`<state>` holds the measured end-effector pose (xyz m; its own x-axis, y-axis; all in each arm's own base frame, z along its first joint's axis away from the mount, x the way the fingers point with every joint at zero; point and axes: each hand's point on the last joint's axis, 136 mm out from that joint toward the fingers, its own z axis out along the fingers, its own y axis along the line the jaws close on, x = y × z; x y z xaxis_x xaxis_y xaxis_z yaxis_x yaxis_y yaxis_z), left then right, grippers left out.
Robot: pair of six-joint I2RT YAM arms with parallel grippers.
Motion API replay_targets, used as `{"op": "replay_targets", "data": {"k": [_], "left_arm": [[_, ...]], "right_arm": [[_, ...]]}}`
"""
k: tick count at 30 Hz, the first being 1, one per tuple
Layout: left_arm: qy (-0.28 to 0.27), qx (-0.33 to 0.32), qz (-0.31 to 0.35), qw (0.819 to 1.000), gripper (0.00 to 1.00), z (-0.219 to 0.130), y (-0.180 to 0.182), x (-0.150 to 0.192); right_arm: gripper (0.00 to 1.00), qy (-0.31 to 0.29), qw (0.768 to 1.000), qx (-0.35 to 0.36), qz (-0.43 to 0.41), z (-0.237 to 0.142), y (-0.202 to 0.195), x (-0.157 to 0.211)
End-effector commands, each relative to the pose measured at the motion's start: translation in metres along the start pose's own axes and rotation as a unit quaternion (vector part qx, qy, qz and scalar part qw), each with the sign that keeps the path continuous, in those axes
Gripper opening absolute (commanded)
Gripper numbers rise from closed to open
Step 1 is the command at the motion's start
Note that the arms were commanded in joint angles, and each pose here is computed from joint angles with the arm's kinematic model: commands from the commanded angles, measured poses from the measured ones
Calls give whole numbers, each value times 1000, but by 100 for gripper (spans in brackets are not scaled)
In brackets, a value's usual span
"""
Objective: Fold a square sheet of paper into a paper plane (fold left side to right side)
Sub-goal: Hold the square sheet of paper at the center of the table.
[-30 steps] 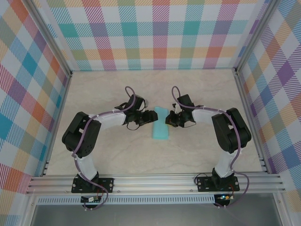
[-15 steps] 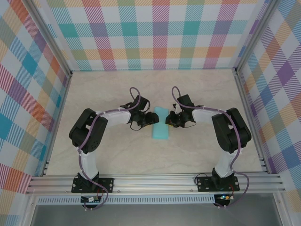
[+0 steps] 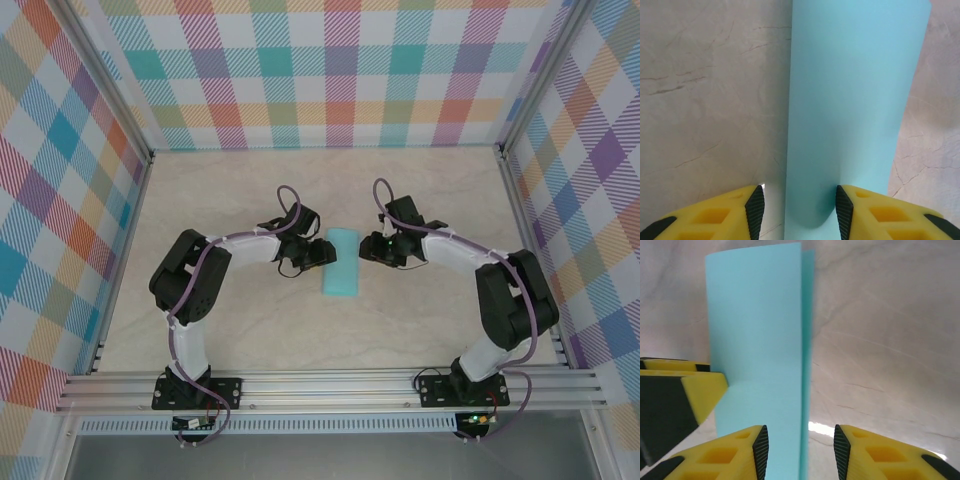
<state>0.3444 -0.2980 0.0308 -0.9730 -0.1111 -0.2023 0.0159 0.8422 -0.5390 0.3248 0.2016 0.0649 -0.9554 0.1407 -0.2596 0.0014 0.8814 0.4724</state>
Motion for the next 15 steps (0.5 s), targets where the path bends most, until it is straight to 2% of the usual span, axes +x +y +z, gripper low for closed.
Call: {"op": "replay_targets", "data": {"k": [1, 5, 15], "left_arm": [[18, -27, 3, 999, 46, 8, 8, 9], [21, -31, 2, 999, 46, 11, 9, 11], [28, -39, 7, 999, 46, 14, 9, 15]], "right_arm": [[40, 32, 996, 83, 5, 1, -40, 23], [35, 55, 994, 93, 10, 10, -49, 35], [34, 71, 993, 89, 15, 21, -52, 41]]}}
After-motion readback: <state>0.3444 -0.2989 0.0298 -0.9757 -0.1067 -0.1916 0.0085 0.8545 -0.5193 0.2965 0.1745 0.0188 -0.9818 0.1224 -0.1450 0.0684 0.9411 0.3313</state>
